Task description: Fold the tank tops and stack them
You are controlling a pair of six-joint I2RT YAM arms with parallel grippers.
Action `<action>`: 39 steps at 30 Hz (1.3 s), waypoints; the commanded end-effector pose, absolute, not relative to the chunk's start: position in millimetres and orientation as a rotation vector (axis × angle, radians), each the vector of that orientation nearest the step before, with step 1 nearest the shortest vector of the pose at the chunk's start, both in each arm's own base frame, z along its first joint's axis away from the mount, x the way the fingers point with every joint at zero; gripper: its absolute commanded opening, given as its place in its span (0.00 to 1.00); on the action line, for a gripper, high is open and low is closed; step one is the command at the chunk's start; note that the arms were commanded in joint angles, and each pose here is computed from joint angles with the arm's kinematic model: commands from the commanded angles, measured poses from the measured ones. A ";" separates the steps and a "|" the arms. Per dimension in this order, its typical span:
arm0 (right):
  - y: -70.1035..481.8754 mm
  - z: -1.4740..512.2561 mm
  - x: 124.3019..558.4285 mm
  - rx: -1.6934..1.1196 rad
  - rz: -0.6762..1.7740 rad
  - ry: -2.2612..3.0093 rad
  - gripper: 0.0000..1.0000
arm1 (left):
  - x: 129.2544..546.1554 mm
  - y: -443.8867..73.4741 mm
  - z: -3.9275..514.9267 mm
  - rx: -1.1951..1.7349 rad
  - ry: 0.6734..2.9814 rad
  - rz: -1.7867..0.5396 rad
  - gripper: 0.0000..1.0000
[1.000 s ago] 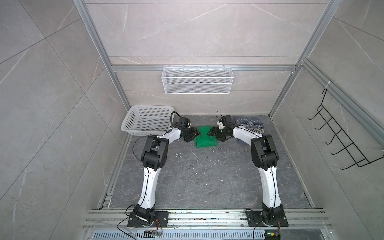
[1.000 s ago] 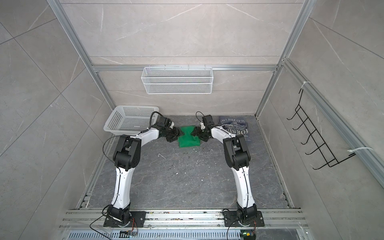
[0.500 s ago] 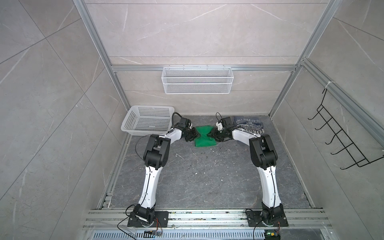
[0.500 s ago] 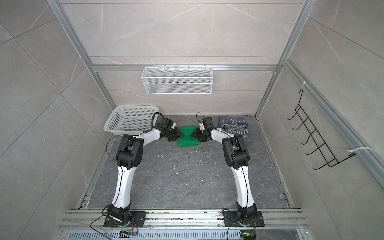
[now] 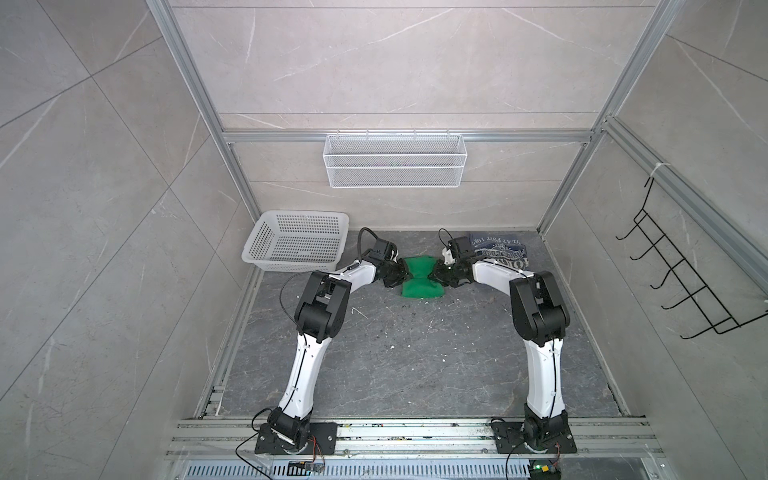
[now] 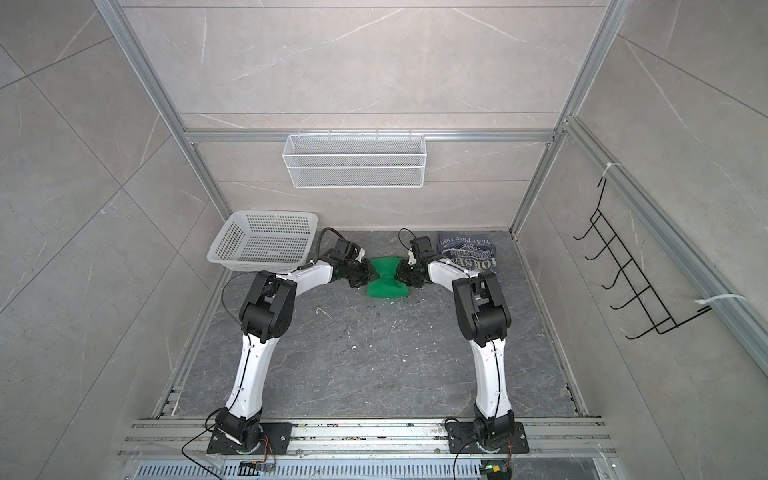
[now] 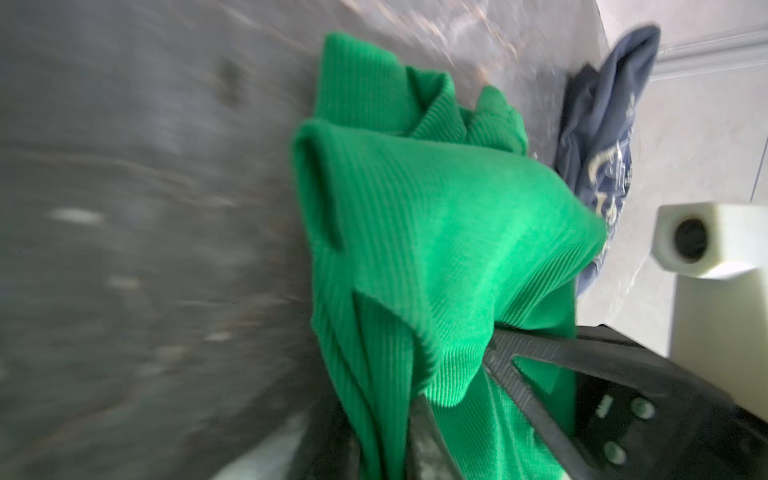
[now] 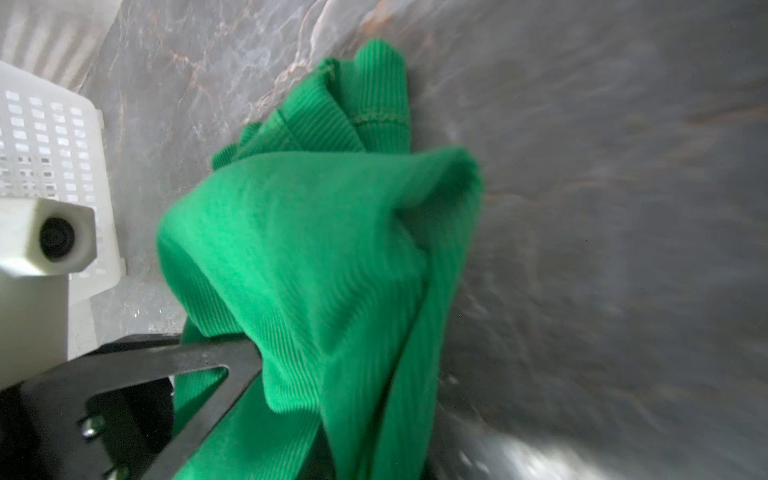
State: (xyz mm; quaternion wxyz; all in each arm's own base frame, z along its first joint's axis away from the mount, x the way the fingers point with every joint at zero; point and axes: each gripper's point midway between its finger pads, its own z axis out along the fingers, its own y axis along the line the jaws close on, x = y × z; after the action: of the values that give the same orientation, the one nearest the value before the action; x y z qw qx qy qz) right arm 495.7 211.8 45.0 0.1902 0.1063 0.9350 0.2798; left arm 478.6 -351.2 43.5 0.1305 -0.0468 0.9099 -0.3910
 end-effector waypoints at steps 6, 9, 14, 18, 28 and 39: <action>186.5 75.4 493.4 0.281 0.711 2.575 0.07 | 481.6 -388.9 87.3 -0.060 2.530 -1.269 0.10; 181.3 73.9 492.2 0.278 0.696 2.578 0.05 | 478.7 -391.2 82.1 -0.057 2.543 -1.265 0.13; 174.7 74.5 488.9 0.259 0.634 2.595 0.04 | 475.3 -383.2 70.8 -0.103 2.584 -1.213 0.25; 172.9 70.4 485.2 0.243 0.616 2.614 0.01 | 473.3 -377.2 61.9 -0.111 2.611 -1.159 0.39; 162.5 49.7 471.2 0.256 0.514 2.700 0.34 | 469.0 -368.4 68.9 -0.078 2.653 -1.064 0.52; 155.0 33.2 459.6 0.305 0.533 2.739 0.69 | 462.8 -376.9 35.8 -0.064 2.733 -1.027 0.54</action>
State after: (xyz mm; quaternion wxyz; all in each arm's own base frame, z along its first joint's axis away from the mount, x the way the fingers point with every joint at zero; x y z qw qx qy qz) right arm 470.2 156.2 36.0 0.1825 0.1003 0.9625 0.1738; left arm 464.3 -374.9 42.4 0.1151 -0.0329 0.9252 -0.3601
